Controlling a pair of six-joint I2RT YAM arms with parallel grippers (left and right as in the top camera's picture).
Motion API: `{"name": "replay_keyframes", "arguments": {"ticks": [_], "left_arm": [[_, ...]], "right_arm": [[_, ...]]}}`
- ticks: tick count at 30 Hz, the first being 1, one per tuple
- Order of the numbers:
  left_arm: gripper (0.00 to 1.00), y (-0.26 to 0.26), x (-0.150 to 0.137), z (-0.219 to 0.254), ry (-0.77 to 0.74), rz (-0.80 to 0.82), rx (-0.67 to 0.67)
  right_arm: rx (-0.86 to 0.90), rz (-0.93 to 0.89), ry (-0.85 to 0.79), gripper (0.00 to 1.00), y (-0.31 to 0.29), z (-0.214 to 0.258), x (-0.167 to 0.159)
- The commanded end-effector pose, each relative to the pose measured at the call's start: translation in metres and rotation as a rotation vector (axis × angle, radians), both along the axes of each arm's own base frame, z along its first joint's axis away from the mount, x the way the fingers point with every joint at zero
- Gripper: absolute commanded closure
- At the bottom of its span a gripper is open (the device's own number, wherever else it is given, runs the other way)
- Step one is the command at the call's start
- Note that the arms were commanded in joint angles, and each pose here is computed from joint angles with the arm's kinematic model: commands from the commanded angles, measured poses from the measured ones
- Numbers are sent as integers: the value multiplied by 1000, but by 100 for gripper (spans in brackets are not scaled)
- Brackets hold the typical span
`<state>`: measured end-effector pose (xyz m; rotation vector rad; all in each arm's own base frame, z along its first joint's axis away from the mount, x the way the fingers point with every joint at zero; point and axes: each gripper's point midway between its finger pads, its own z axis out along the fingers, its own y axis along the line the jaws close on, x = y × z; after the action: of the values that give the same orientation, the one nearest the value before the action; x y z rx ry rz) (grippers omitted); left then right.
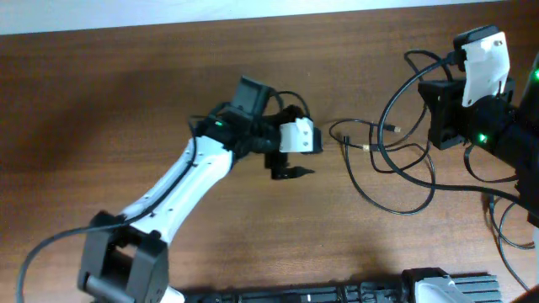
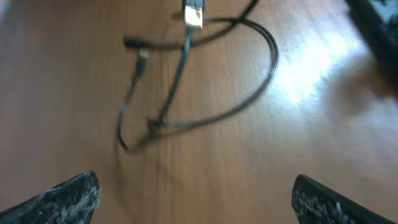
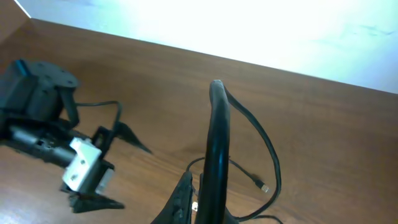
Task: Untangle cables
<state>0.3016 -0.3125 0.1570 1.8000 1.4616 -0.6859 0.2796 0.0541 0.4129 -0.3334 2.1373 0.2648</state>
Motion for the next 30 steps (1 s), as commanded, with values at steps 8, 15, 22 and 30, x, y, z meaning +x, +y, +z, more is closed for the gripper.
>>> {"name": "replay_keyframes", "arguments": {"ticks": [8,15,22,30], "left_arm": [[5,-76,-19,-54,-112,-215,-43],[34,-93,-8,-78,-162,-211,-53],[100,-64,39,-104,-170,111,169],[100,8,85,-126,13,573,316]], "right_arm": [[-2,21,-38,96,3,11,-13],[-1,21,-60,96,3,16,-21],[-6,14,-54,96,2,15,-24],[-31,-26,-82,96,-6,20,-22]]}}
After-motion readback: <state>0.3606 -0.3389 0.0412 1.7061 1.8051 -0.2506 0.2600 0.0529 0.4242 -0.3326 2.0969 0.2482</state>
